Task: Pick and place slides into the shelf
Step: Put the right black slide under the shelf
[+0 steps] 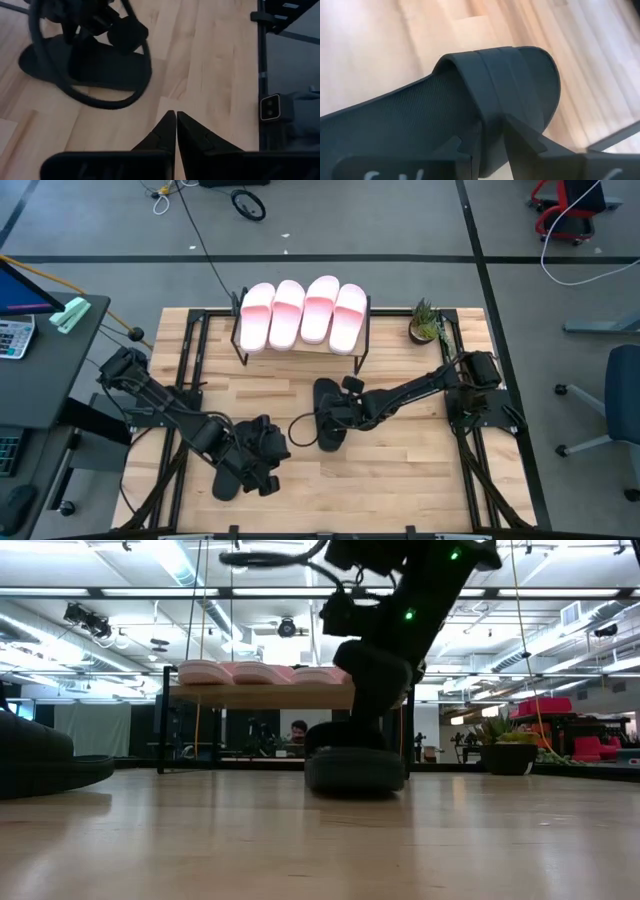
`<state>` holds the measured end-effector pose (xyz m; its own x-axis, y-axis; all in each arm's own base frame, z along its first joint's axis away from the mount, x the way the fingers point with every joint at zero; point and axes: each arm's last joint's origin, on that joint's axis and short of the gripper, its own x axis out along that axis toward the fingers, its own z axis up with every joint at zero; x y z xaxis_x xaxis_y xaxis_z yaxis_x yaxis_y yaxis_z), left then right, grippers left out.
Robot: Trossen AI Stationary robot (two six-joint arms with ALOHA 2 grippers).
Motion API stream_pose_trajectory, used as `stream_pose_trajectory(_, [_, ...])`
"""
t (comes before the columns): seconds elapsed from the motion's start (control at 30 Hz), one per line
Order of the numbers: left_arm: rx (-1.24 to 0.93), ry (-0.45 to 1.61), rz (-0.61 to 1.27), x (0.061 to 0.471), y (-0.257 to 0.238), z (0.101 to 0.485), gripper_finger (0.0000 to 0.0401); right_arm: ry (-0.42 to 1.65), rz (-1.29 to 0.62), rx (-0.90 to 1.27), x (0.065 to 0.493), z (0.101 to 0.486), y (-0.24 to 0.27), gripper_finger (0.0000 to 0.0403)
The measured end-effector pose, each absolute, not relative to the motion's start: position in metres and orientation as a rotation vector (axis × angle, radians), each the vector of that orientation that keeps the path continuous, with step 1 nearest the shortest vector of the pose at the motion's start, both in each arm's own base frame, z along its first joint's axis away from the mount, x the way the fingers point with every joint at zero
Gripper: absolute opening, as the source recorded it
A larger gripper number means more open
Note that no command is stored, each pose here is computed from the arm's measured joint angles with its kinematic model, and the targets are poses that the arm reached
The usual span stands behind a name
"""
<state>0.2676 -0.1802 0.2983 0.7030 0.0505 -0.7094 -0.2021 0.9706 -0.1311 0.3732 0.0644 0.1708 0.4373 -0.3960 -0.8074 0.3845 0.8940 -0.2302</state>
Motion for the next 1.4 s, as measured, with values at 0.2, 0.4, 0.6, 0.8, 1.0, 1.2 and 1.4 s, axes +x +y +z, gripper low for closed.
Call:
stream_pose_trajectory(0.2, [-0.177, 0.803, 0.141, 0.272, -0.190, 0.286, 0.0008, 0.984, -0.458, -0.051, 0.368, 0.178, 0.079, 0.0074])
stream_pose_trajectory(0.4, [-0.136, 0.851, 0.157, 0.279, -0.198, 0.266, 0.0016, 0.969, -0.462, -0.064, 0.367, 0.183, 0.079, 0.0017])
stream_pose_trajectory(0.6, [-0.150, 0.889, 0.191, 0.285, -0.202, 0.249, 0.0031, 0.969, -0.464, -0.060, 0.367, 0.184, 0.079, 0.0021])
stream_pose_trajectory(0.8, [-0.168, 0.897, 0.201, 0.286, -0.205, 0.245, 0.0024, 0.938, -0.554, -0.137, 0.363, 0.187, 0.079, 0.0024])
stream_pose_trajectory(1.0, [-0.164, 0.876, 0.181, 0.289, -0.205, 0.246, 0.0011, 0.884, -0.709, -0.210, 0.366, 0.192, 0.057, 0.0013])
stream_pose_trajectory(1.2, [-0.221, 0.733, 0.220, 0.303, -0.202, 0.254, 0.0009, 0.936, -0.719, -0.148, 0.368, 0.190, 0.032, 0.0009])
stream_pose_trajectory(1.4, [-0.136, 0.676, 0.303, 0.321, -0.191, 0.242, 0.0008, 0.970, -0.742, -0.129, 0.368, 0.187, 0.015, 0.0009])
